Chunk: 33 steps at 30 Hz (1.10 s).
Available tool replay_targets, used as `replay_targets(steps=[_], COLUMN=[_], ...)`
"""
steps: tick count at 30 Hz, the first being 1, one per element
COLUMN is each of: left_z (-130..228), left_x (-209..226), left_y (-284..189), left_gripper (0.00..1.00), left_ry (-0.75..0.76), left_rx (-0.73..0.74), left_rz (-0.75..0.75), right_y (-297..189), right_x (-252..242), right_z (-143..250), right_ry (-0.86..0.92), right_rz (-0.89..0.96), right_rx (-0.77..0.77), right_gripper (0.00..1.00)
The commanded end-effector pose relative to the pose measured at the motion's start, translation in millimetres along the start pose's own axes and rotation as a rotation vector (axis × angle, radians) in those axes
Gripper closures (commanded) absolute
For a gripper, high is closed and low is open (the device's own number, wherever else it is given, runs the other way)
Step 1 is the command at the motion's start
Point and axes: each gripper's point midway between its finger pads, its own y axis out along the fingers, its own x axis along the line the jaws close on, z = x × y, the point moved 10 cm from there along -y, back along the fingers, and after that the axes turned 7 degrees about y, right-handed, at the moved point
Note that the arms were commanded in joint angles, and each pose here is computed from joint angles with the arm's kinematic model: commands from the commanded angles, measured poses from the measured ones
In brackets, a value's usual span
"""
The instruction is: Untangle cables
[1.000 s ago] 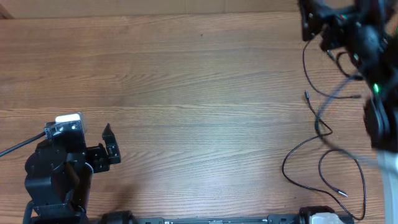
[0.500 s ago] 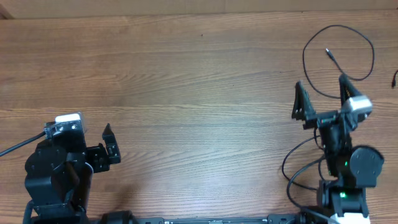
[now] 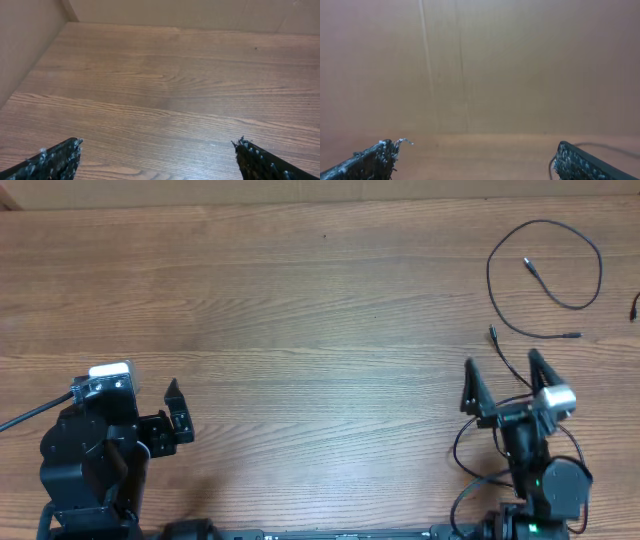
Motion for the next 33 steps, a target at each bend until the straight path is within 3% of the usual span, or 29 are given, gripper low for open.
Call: replay_targets(steps=[1, 13, 17, 21, 23, 29, 33], left_z=[-1, -1, -1, -1, -1, -1, -1], left_x=[-1, -1, -1, -1, -1, -1, -1], left_y=[-1, -1, -1, -1, -1, -1, -1], left_gripper=[0.0, 0.01, 0.0, 0.0, 0.01, 0.0, 0.01], left_ry=[-0.007, -0.007, -0.007, -0.007, -0.007, -0.007, -0.007], left_rx=[-0.01, -0.01, -0.01, -0.01, -0.01, -0.01, -0.01], left_rz=[0.013, 0.013, 0.013, 0.013, 0.013, 0.013, 0.013], right_y=[-8, -25, -24, -22, -21, -26, -27], right_x=[0, 12, 12, 6, 4, -10, -14], right_z=[-1, -14, -12, -1, 12, 53, 51], right_ry=[-0.001, -0.027, 0.095, 0.262, 0.271, 0.284, 0.226], right_rz=[0.009, -0.07, -0.064, 0.069, 0.094, 0.173, 0.179], right_rx=[-0.023, -0.111, -0.105, -0.131, -0.103, 0.191, 0.187], right_gripper=[0.0, 0.0, 0.0, 0.0, 0.0, 0.0, 0.0])
